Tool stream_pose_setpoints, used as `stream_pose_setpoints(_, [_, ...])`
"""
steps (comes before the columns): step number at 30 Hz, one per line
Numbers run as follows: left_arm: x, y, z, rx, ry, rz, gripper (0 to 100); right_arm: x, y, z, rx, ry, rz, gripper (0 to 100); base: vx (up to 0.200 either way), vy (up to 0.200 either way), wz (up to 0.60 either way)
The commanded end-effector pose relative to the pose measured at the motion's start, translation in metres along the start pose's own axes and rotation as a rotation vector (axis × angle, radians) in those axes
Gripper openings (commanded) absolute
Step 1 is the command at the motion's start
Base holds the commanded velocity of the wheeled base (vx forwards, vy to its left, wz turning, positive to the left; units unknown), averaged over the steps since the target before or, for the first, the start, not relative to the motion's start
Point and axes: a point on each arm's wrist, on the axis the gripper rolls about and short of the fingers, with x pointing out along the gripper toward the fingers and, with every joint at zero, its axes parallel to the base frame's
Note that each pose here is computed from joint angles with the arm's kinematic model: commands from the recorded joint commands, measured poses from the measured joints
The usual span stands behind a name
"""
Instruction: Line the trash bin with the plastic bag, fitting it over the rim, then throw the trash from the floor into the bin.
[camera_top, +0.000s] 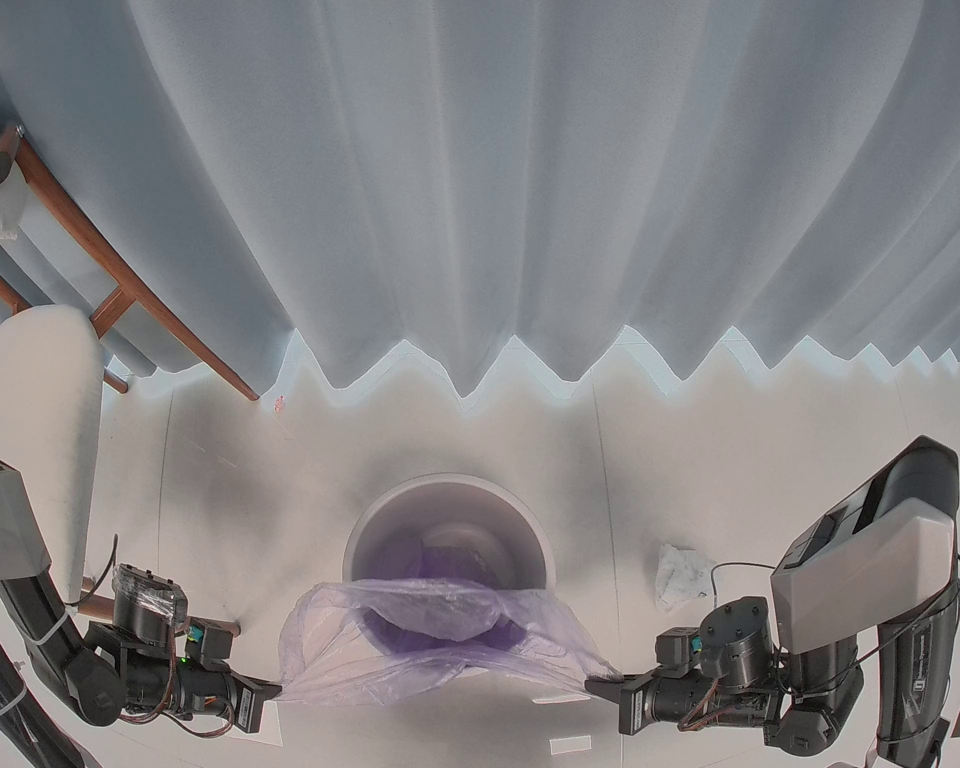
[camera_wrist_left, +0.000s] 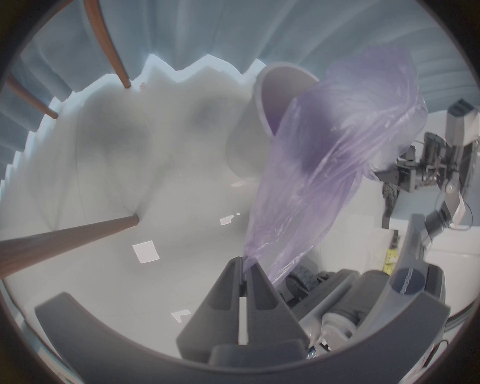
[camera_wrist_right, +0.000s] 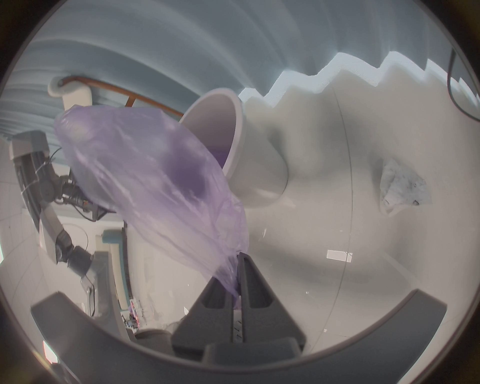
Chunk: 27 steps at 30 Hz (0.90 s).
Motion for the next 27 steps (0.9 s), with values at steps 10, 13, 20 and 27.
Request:
stream_pose_setpoints(10, [0.001,0.009,0.005,-0.019,-0.137,-0.104,0,0.005,-0.001,0.002,-0.023,-0.012,0.020,0,-0.080,0.000,0.00])
stream_pose_setpoints(13, [0.002,0.012,0.004,-0.031,-0.135,-0.094,0,0.009,0.001,0.006,-0.027,-0.035,0.027,0,-0.200,0.000,0.00])
stream_pose_setpoints(20, [0.002,0.015,0.011,-0.016,-0.195,-0.083,0,0.008,0.007,0.037,-0.018,-0.177,0.067,0,-0.200,0.000,0.00])
stream_pose_setpoints(27, [0.008,0.017,0.026,0.032,-0.318,-0.081,0,-0.006,0.025,0.067,0.043,-0.304,0.158,0,-0.114,0.000,0.00])
